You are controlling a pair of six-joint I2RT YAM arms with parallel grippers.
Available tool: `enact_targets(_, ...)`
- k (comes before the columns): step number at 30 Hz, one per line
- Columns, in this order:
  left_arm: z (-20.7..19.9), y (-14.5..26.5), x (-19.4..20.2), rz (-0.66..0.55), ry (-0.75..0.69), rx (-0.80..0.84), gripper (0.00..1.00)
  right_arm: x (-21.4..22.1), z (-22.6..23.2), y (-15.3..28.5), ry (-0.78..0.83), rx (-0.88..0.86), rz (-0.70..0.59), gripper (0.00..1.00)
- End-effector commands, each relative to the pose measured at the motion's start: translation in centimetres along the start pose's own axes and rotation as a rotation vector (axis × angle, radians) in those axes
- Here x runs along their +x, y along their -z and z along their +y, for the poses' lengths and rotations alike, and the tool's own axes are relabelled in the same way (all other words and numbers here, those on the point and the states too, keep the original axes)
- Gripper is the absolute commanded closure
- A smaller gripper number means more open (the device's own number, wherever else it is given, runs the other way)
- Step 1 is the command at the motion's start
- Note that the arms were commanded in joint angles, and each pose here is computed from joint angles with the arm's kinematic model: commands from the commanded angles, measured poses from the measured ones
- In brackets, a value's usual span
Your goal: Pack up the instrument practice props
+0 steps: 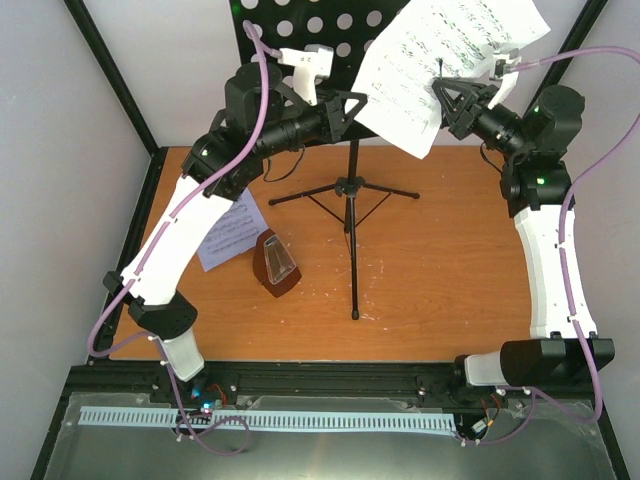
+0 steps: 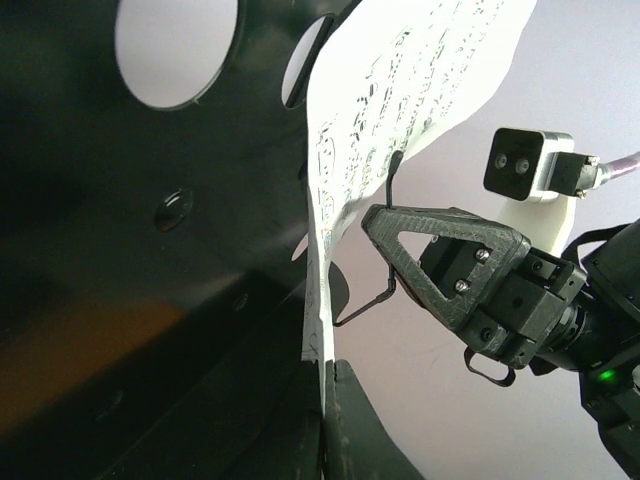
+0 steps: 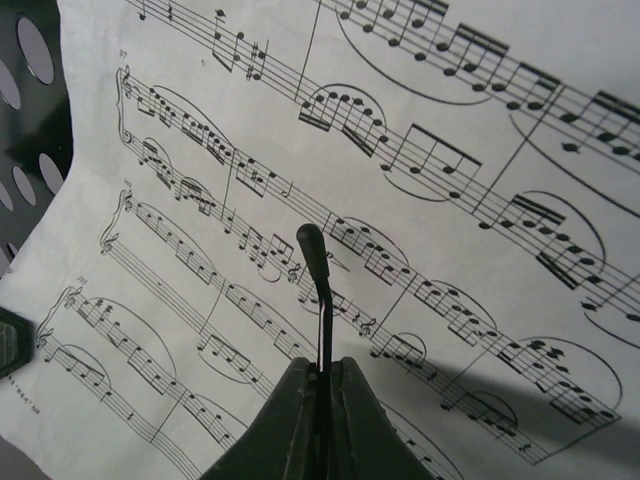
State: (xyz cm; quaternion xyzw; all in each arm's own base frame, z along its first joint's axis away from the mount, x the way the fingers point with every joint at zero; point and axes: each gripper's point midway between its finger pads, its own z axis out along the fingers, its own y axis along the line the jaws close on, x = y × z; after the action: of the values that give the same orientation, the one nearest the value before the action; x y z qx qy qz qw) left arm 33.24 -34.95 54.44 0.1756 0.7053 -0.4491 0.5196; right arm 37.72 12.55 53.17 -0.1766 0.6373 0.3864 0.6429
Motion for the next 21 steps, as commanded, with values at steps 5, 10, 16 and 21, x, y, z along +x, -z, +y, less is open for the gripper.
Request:
enact_targets(5, -2.5, 3.1, -1.2, -0.026, -0.056, 0.082, 1.0, -0.6, 0.2, 0.1, 0.006, -0.011, -0.044, 0.97)
enact_targets(10, -2.9, 7.3, -2.0, -0.049, -0.028, 0.139, 1.0, -0.3, -0.3, 0.0, -0.016, 0.005, -0.039, 0.97)
enact_targets(16, -1.9, 12.7, -3.1, -0.077, -0.045, 0.092, 1.0, -0.1, -0.8, -0.1, -0.03, 0.023, -0.038, 0.97)
enact_targets(21, 2.4, 16.1, -5.1, -0.106, -0.071, -0.025, 1.0, 0.4, -1.6, -0.1, -0.053, 0.063, -0.029, 0.97)
